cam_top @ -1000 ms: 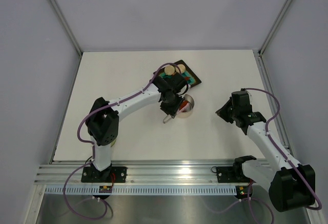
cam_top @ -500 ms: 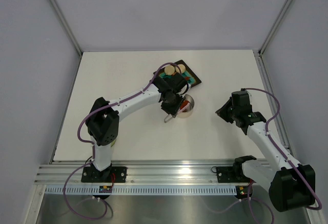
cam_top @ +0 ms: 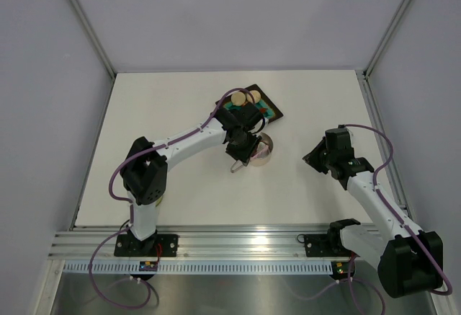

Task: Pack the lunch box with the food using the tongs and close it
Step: Place the fake food in the packing box, then adjust the clamp at the center of the board.

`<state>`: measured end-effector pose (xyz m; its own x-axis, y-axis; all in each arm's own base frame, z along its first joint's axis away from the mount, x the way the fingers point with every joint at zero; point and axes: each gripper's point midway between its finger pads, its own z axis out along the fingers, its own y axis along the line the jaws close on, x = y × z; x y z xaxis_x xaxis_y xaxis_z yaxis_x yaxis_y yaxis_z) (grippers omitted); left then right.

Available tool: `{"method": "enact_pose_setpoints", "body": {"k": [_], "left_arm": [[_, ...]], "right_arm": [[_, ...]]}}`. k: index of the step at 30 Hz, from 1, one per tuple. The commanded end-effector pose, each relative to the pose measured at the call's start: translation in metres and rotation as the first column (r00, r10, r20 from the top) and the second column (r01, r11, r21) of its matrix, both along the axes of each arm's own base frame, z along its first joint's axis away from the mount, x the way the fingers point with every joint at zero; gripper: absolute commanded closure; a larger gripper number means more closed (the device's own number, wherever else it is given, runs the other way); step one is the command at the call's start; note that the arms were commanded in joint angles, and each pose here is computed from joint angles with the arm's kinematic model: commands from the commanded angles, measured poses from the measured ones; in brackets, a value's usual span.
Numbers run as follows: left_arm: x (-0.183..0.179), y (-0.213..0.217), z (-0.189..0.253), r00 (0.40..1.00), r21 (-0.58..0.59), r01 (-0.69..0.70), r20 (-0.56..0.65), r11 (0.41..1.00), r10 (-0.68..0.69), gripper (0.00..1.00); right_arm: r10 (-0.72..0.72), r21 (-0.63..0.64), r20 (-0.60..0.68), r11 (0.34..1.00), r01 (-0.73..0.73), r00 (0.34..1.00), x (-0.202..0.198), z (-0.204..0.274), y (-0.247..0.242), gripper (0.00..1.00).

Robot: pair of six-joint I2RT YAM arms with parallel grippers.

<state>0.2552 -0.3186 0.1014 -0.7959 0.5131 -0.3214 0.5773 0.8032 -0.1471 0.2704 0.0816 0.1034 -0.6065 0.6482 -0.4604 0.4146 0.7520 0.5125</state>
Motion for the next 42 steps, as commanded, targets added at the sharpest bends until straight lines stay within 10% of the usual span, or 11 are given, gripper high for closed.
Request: {"method": "enact_pose_setpoints", "body": {"k": [1,26,42], "left_arm": [[0.001,-0.008,0.018,0.999,-0.058,0.014,0.032,0.998,-0.012,0.6],[0.01,-0.017,0.082,0.991,-0.161,0.029,0.135,0.987,-0.007,1.0],[0.07,0.017,0.082,0.981,-0.15,-0.117,0.136,0.982,0.138,1.0]], "right_arm": [[0.003,0.0,0.019,1.0,-0.003,1.0,0.003,0.003,-0.001,0.76],[0.006,-0.001,0.021,1.0,-0.006,1.0,0.002,0.004,-0.001,0.76],[0.009,-0.004,0.034,1.0,-0.009,0.999,0.005,0.01,-0.001,0.76]]}}
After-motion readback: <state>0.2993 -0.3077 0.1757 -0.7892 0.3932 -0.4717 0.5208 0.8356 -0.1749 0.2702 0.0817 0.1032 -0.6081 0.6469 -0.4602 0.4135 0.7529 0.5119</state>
